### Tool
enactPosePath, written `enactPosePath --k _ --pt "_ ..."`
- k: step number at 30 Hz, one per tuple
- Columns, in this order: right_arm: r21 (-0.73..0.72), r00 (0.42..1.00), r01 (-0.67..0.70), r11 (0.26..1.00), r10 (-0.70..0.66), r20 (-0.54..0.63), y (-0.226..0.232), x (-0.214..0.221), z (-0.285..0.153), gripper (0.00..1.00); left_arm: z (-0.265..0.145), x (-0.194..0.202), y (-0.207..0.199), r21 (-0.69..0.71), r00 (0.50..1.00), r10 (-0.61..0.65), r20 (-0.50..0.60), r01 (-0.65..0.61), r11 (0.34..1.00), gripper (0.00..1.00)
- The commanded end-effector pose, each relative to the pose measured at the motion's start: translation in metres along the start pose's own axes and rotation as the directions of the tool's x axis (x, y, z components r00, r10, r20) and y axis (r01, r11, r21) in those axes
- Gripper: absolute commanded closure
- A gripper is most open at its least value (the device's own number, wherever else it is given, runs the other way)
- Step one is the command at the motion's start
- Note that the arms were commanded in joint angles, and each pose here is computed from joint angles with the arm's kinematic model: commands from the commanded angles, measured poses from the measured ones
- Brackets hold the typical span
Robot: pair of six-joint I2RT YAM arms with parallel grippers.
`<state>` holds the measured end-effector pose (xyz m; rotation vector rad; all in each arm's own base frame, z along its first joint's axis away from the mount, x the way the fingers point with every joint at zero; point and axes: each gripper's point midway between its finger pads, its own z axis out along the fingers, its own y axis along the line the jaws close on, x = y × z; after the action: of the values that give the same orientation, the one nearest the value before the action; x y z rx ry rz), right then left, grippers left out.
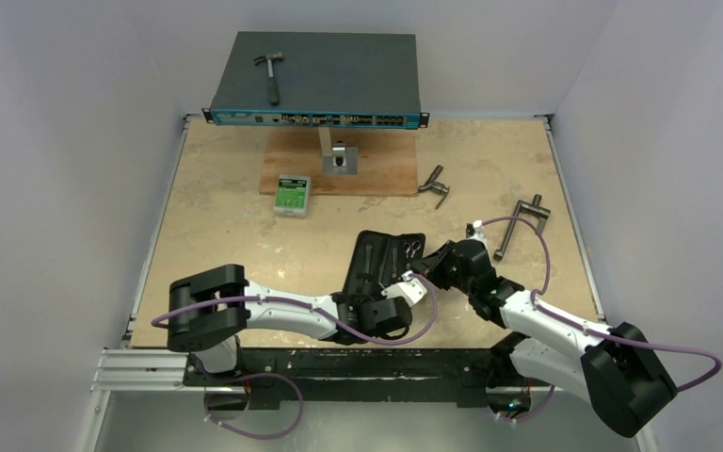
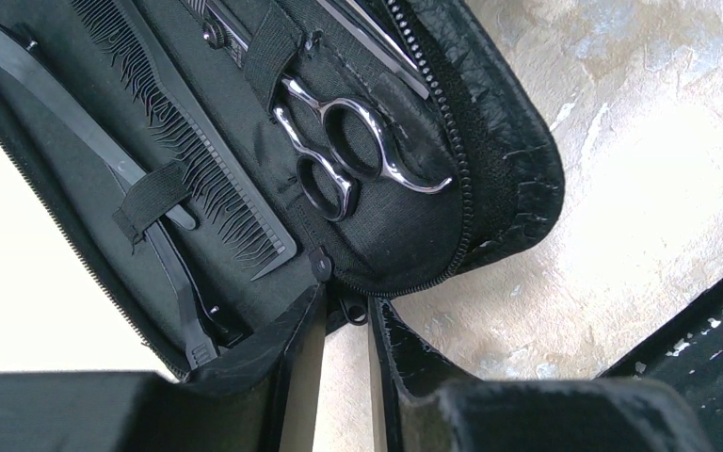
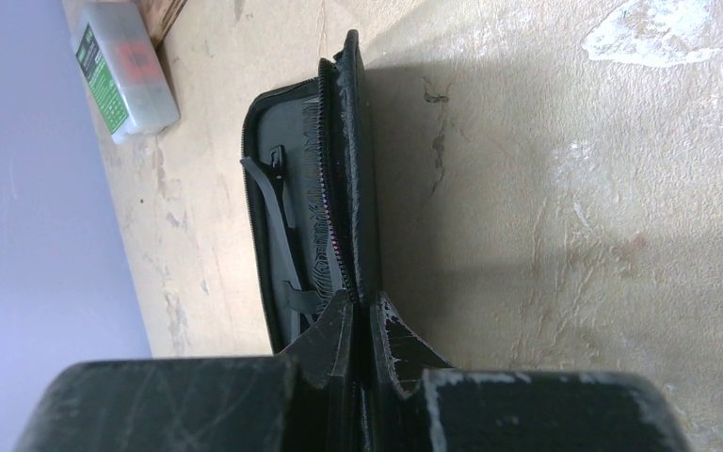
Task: Sort the hair-cutting tools
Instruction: Close the hairdressing tool bag at the center of the board.
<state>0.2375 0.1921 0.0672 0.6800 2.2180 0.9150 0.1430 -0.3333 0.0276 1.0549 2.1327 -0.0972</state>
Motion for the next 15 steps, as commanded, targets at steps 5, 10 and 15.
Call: enactPosePath --k 5,10,15 --pt "-0.062 1.0 -0.006 0.998 0.006 0.006 0.0179 -0.0042 -0.0038 1.0 -0.0086 -0.0116 -0.0089 0.044 1.0 -0.019 0.025 0.018 0.999 0.72" --pt "-0.063 1.0 -0.007 0.998 0.007 0.007 0.0181 -0.0043 -0.004 1.0 -0.0076 -0.0073 -0.0103 0.039 1.0 -0.012 0.013 0.011 0.999 0.72" --pt "-0.06 1.0 -0.006 0.998 0.006 0.01 0.0174 -0.005 -0.0048 1.0 -0.0098 -0.0066 -0.0112 0.039 1.0 0.001 0.01 -0.001 0.999 0.71"
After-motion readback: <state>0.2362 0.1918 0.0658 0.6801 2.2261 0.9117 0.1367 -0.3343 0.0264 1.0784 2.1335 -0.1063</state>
